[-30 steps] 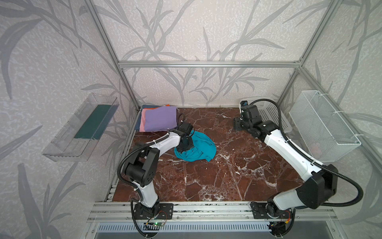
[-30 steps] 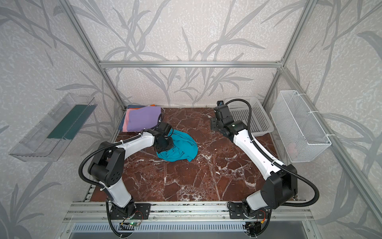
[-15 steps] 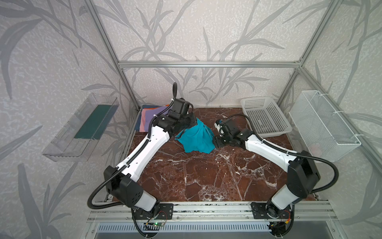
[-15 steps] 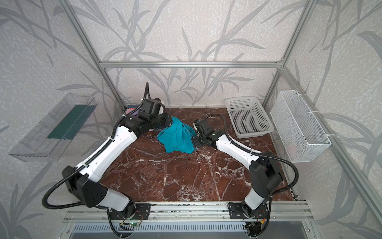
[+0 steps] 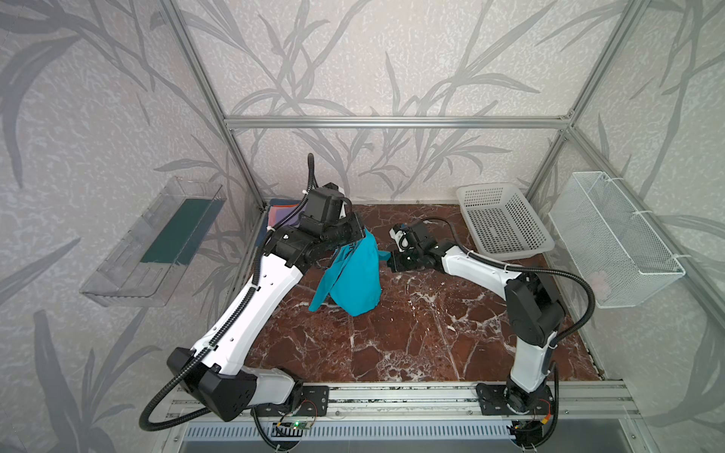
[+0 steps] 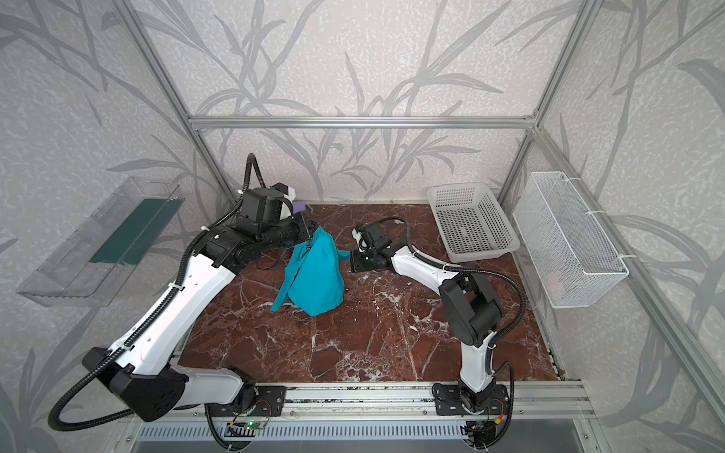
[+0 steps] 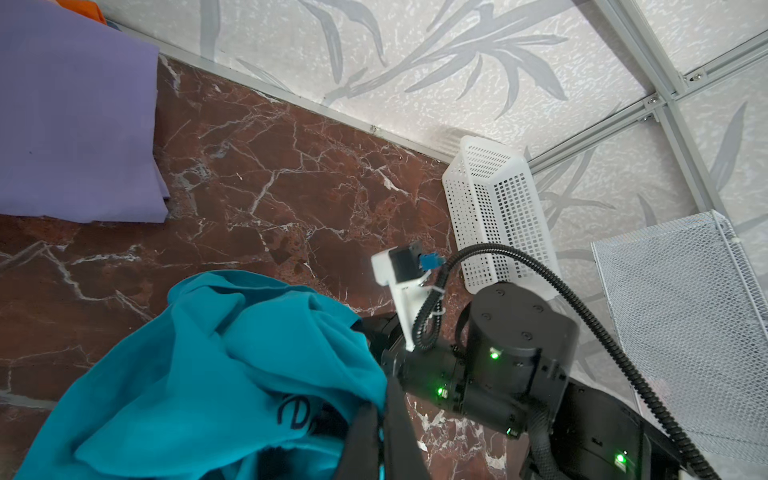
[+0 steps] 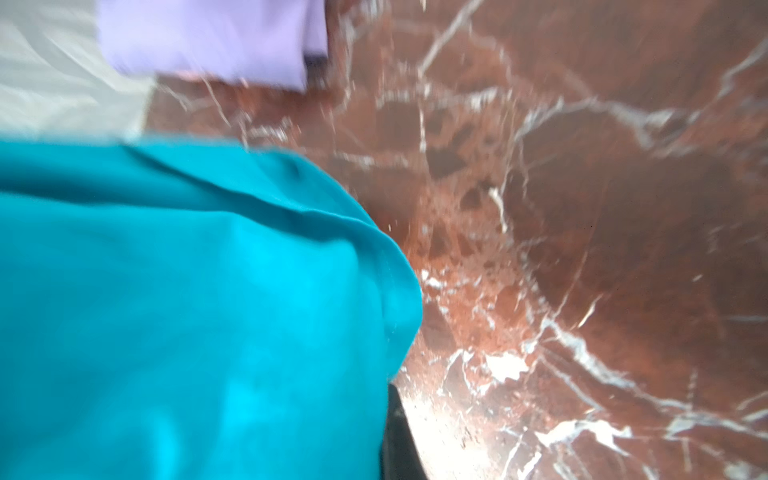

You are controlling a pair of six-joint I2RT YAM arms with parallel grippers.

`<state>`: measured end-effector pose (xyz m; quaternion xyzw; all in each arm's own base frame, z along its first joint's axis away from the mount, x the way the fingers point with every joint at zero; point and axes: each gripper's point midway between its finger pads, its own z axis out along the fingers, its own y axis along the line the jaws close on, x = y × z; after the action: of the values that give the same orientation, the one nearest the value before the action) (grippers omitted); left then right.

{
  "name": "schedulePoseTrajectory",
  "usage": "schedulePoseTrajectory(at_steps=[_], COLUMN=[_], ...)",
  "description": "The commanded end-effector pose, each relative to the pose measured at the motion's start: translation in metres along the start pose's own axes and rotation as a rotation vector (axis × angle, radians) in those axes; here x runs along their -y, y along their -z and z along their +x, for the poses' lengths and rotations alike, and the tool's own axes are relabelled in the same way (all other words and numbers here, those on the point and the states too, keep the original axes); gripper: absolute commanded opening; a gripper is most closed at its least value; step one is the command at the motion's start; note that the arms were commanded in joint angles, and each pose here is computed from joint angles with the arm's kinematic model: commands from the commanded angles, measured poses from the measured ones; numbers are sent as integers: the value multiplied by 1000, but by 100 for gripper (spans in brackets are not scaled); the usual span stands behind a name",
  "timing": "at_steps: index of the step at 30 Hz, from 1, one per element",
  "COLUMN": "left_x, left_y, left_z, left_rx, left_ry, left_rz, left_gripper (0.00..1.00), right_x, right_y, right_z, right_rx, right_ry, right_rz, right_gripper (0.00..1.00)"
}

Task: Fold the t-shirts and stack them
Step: 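Grasp the teal t-shirt with the left gripper and lift while the right gripper reaches in, then grasp another edge with the right gripper and stretch the shirt apart between both grippers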

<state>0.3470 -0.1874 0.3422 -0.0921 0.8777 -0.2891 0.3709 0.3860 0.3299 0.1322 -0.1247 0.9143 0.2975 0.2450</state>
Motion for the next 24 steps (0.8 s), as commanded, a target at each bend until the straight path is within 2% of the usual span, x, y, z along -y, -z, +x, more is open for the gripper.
schedulePoseTrajectory(at_steps=[1,4,8,12,15,19,24], left_x=[17,25,14,-9,-39,-65,-54], left_y=[8,4,-2,-8,-26,-68,-103], left_z=[-4,0,1,-5,-10,-8,1], left_rx=[-9,-38,-39,-27,-35,-94,-194], left_ry=[50,64,67,98,163,204,235], left_rz=[106,155,127,89,57,29,96], left_gripper=[0,0,0,0,0,0,0], right_x=[0,11,14,14,3,-24,-45], right_y=[60,116,199,290,347,389,396], right_z=[-48,-66,-79,-85,-85,-85,-85], right_rx=[168,285,441,623,744,836,823], right_ry=[-37,-25,53,126,150,164,163], right_rz=[-51,5,121,268,307,231,131], right_gripper=[0,0,0,0,0,0,0])
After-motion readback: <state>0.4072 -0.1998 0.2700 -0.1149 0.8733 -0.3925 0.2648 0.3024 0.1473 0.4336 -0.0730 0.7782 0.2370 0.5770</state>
